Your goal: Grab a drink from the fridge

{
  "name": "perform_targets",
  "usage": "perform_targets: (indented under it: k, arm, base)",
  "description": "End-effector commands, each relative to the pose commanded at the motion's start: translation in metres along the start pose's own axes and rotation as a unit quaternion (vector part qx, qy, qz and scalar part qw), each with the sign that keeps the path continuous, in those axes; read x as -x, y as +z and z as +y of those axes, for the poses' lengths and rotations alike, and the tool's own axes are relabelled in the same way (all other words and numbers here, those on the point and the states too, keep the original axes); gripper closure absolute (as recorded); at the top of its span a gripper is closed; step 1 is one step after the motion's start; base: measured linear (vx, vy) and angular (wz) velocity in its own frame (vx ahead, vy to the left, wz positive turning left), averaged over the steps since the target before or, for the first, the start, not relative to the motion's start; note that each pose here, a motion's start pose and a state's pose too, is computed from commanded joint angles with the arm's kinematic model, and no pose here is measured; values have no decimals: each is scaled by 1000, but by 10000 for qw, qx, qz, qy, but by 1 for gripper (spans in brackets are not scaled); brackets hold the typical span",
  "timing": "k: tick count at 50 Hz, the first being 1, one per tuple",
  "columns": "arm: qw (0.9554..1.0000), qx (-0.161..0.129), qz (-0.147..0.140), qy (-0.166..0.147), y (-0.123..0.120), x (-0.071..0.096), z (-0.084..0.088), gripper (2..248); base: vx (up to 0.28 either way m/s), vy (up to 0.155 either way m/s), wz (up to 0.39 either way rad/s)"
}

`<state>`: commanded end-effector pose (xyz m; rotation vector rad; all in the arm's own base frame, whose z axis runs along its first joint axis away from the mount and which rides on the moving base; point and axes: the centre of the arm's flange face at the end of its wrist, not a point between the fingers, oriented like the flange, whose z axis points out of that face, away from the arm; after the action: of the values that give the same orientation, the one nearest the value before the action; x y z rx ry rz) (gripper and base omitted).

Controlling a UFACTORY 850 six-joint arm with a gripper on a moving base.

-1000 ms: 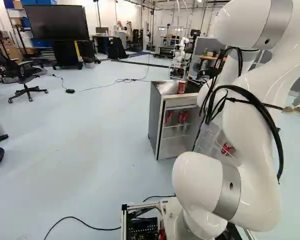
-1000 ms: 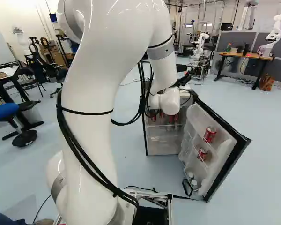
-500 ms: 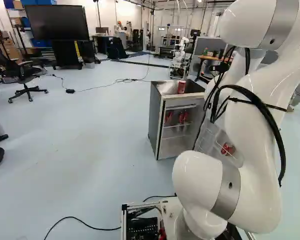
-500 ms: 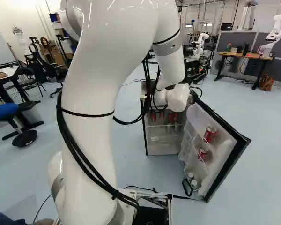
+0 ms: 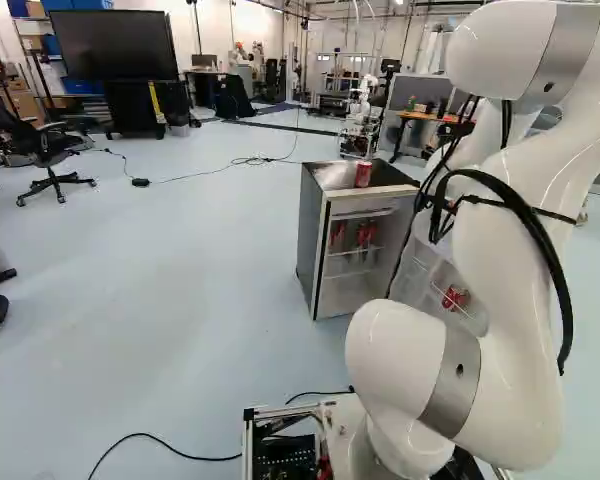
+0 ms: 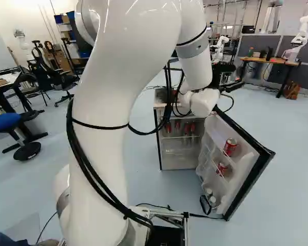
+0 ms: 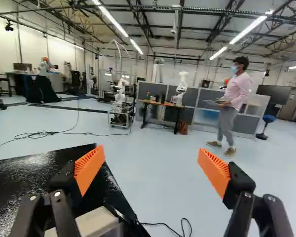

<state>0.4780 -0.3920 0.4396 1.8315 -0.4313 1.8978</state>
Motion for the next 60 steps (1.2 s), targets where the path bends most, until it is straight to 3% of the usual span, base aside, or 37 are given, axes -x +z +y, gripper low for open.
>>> perform_targets:
  k: [13,26,48,60]
  arm:
    - [9979,500,-365,196,14,0,26,3]
    - [9910,984,-780,468,24,1,52,3]
    - [9689,1623,-1557,1028,36,4,92,3]
    - [9558,1709,-2027,1269,35,1,96,3]
  base:
    - [0,0,0]
    - [0,0,0]
    - [0,0,0]
    - [0,0,0]
